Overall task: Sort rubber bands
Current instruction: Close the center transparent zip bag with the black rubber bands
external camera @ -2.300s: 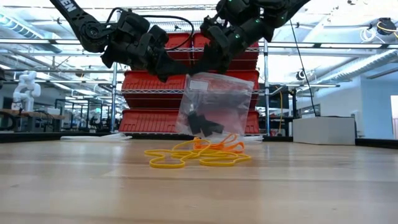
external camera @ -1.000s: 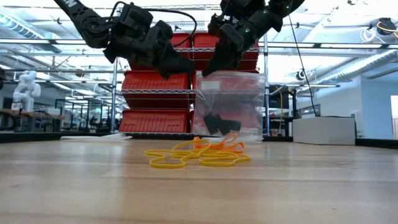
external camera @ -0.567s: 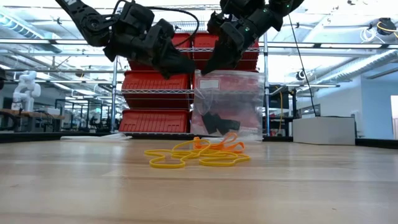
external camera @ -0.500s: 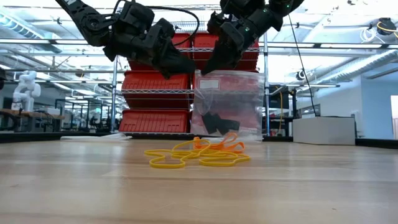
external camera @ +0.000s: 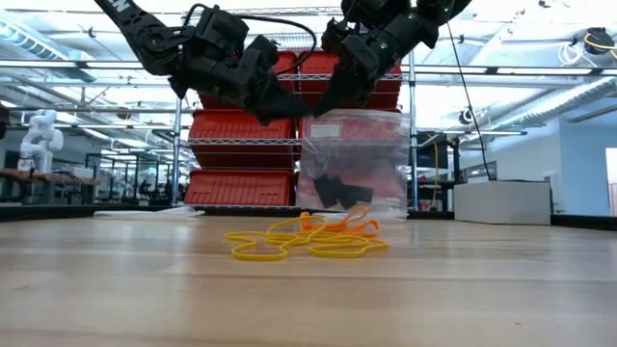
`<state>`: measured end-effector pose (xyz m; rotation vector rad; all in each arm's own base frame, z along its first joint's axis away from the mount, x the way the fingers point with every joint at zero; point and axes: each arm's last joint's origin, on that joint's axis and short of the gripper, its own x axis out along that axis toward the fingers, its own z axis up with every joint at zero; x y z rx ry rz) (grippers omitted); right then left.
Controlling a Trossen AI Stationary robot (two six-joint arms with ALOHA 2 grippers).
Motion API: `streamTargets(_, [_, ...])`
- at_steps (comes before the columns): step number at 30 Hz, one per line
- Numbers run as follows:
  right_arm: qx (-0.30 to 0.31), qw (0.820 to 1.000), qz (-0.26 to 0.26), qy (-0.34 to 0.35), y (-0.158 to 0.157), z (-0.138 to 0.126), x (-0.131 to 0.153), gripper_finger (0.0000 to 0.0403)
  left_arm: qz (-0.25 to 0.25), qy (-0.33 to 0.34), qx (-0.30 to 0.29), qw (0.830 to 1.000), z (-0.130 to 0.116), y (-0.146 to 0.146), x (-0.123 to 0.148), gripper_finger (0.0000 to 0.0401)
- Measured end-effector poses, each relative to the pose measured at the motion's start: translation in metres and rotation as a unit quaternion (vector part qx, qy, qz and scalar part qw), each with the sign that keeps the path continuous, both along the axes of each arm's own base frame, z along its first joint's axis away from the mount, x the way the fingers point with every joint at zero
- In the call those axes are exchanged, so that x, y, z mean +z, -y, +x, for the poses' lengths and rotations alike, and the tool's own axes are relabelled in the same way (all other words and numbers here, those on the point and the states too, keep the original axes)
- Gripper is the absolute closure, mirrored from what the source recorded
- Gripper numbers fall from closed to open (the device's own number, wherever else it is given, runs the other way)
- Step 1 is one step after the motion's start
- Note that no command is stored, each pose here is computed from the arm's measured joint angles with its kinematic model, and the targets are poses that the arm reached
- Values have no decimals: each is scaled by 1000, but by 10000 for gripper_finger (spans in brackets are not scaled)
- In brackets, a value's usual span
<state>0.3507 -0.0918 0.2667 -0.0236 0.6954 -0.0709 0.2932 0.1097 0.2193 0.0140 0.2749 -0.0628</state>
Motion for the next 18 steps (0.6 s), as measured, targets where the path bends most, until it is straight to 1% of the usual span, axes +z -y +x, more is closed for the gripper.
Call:
streamTargets(2, [1,1000,0,-1,0,0,0,392,12,-2,-4,1000,0,0,0,357])
streamTargets(6, [3,1000,-3,-1,0,0,0,392,15,-6,-4,1000,0,0,-1,392])
streamTargets(12, [2,1000,-3,-2,0,0,0,392,39,-11,0,999,0,0,-2,397])
streamTargets(18, [-6,1000,-10,-12,0,-3,1,392,39,-17,3,999,0,0,-2,399])
